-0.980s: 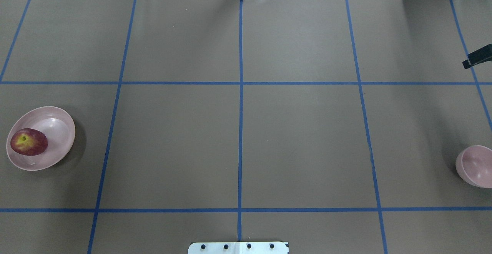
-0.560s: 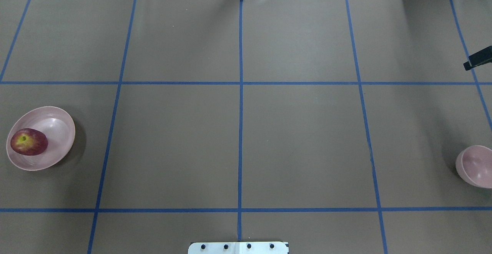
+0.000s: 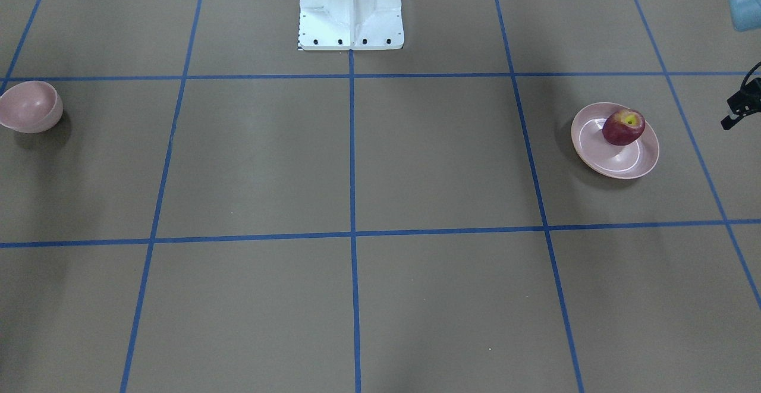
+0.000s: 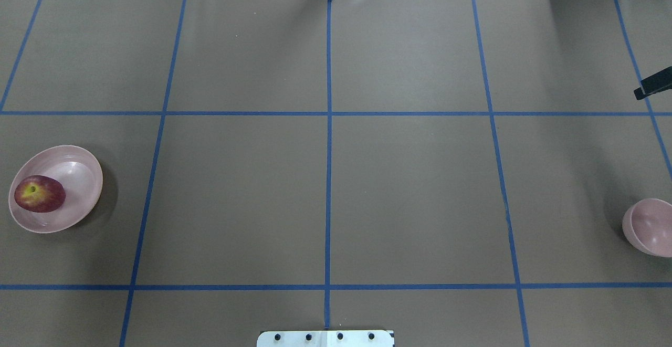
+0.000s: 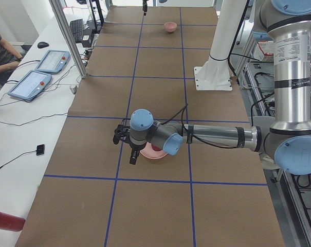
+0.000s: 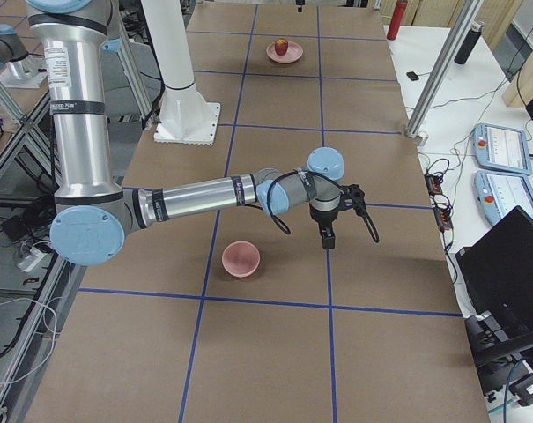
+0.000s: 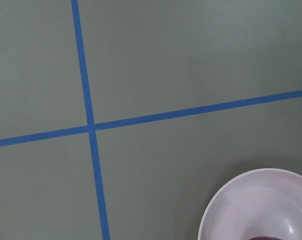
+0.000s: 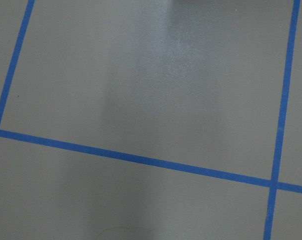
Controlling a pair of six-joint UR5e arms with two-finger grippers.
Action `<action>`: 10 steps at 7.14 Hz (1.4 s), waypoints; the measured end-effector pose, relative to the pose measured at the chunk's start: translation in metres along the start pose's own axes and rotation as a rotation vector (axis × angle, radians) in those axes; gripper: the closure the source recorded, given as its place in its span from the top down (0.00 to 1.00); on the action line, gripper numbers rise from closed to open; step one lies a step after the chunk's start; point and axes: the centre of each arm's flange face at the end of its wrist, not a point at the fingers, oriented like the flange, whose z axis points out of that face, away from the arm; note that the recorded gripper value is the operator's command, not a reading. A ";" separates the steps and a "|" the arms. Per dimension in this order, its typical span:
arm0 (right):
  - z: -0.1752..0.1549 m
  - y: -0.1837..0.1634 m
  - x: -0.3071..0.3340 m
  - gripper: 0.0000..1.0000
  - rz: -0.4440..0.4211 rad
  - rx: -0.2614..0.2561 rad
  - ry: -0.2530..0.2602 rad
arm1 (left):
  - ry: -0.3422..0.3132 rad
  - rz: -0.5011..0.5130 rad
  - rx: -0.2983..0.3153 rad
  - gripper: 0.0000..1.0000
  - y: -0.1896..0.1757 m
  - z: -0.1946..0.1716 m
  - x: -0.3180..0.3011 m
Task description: Move apple from plate to bowl
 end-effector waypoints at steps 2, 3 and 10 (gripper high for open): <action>0.004 0.013 0.006 0.99 -0.014 0.015 -0.008 | -0.001 -0.001 -0.001 0.98 0.001 0.000 0.000; 0.005 0.017 0.008 0.99 -0.016 0.017 -0.011 | -0.001 -0.001 -0.001 0.98 0.001 0.000 -0.001; -0.002 0.087 0.010 0.97 0.104 -0.032 -0.026 | 0.001 0.000 0.001 0.98 0.000 -0.001 0.001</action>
